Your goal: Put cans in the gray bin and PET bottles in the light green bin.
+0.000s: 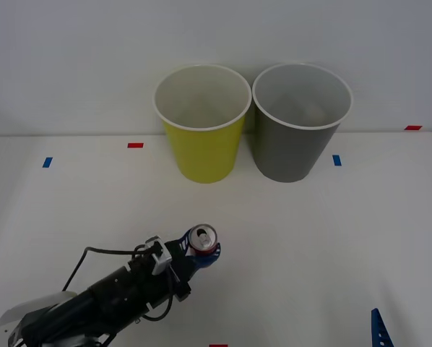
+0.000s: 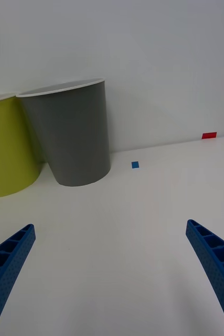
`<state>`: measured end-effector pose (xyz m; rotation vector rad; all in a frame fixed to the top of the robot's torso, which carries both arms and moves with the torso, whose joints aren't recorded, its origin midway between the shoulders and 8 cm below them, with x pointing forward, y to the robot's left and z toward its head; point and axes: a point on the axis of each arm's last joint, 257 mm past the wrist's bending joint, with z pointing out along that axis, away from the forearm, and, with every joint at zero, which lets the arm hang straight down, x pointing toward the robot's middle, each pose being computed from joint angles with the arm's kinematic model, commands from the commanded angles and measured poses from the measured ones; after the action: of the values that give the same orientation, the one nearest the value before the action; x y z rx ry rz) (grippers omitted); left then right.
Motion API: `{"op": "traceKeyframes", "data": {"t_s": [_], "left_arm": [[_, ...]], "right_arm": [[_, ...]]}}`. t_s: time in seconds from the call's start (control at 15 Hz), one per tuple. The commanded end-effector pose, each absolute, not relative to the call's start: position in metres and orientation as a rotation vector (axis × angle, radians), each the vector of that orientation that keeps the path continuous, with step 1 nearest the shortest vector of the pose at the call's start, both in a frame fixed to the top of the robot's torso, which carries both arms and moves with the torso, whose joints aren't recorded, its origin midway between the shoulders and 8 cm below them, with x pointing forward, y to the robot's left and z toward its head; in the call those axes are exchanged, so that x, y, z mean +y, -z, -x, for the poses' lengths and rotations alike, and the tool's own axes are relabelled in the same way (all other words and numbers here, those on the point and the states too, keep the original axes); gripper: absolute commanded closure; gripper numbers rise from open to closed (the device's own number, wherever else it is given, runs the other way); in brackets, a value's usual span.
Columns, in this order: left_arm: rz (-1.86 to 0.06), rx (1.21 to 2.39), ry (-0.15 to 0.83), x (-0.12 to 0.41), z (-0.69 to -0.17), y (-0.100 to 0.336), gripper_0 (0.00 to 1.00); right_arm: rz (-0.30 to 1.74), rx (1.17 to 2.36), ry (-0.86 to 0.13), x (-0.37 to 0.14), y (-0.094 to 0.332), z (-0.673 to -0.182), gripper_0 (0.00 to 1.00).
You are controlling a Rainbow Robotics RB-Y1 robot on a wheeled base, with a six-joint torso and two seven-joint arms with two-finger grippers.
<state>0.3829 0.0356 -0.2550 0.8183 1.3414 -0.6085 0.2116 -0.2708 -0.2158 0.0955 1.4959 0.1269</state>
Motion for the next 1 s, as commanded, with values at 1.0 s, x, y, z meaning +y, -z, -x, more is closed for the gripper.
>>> {"op": "traceKeyframes", "data": {"t_s": [1.0], "left_arm": [[-0.942,1.553,0.343,0.06,-0.372,0.078,1.0]], "right_arm": [[-0.096,1.496,-0.127,-0.271,0.216,-0.212,0.0]]}}
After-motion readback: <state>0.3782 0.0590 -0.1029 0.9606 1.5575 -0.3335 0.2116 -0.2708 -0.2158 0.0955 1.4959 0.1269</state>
